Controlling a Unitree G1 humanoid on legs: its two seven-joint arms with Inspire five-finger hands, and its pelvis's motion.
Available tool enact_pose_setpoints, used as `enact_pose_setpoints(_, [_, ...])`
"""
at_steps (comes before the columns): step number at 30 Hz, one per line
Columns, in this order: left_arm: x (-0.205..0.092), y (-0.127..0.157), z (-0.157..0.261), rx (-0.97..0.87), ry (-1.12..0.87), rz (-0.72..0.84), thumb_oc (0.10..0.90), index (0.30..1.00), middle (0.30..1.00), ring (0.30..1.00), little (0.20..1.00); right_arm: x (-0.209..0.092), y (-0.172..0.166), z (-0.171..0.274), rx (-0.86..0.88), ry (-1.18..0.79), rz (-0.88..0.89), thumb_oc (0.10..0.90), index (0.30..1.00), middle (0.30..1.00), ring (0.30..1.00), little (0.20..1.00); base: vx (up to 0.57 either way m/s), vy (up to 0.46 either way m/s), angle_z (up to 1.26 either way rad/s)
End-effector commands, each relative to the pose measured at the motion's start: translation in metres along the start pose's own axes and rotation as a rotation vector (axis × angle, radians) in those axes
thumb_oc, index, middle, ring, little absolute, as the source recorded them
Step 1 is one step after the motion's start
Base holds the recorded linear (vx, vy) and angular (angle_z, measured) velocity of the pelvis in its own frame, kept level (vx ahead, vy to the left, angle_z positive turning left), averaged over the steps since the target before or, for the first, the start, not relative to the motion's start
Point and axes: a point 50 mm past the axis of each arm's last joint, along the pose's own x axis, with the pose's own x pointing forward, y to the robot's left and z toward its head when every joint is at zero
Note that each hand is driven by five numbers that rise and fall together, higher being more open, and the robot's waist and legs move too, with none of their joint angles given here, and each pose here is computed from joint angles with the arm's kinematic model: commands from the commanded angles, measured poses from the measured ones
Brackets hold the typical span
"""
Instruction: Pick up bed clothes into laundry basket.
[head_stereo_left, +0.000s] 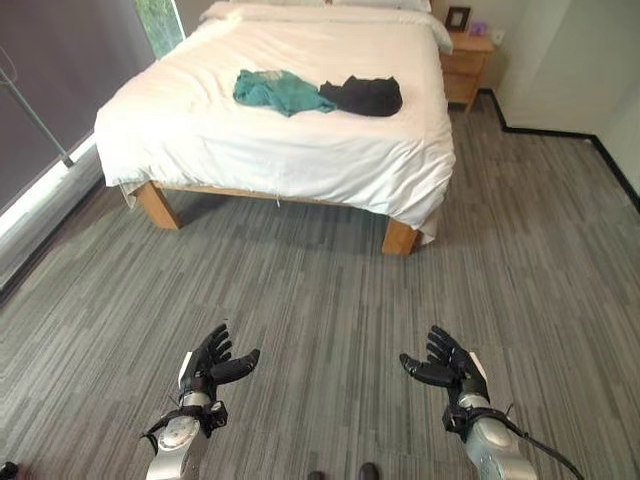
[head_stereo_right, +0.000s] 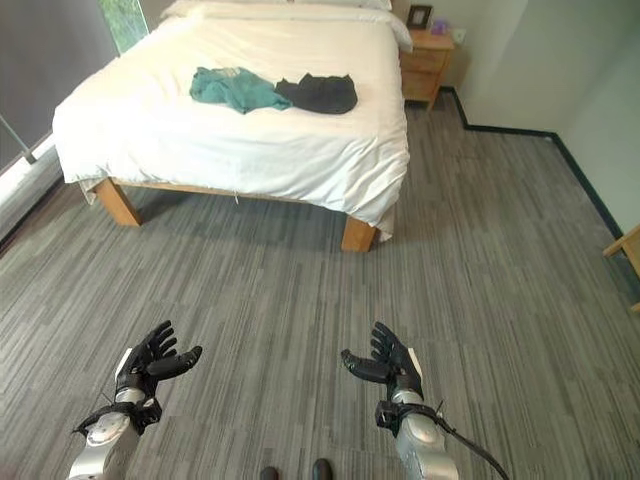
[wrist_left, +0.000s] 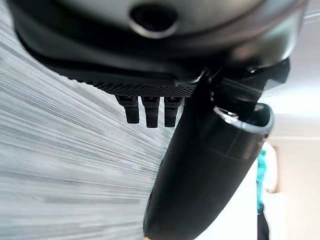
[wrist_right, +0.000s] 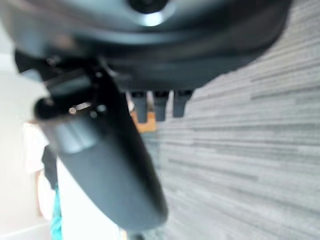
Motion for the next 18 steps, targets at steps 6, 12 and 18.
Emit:
enact_pose_setpoints(6, [0.005,0.013,0.058,0.037,-0.258,0.001,0.8,0.9,0.9,0.9,0.9,0.003,0.006,0.044,0.04,-0.235,0.052,0.8,0.9,0.9,0.9,0.9,0.42,-0.015,0.04])
enact_pose_setpoints(12, [0.013,-0.003,0.076,0.077,-0.315,-0.043,0.8,0.9,0.9,0.9,0.9,-0.008,-0.008,0.026,0.068,-0.175,0.01,0.8,0.9,0.9,0.9,0.9,0.64,-0.134,0.79])
enact_pose_setpoints(18, [0.016,-0.021,0.083,-0.002,-0.338,-0.097,0.8,0.9,0.9,0.9,0.9,-0.007,-0.028,0.059,0.116,-0.312,-0.077,0.8,0.9,0.9,0.9,0.9,0.71,-0.185,0.43])
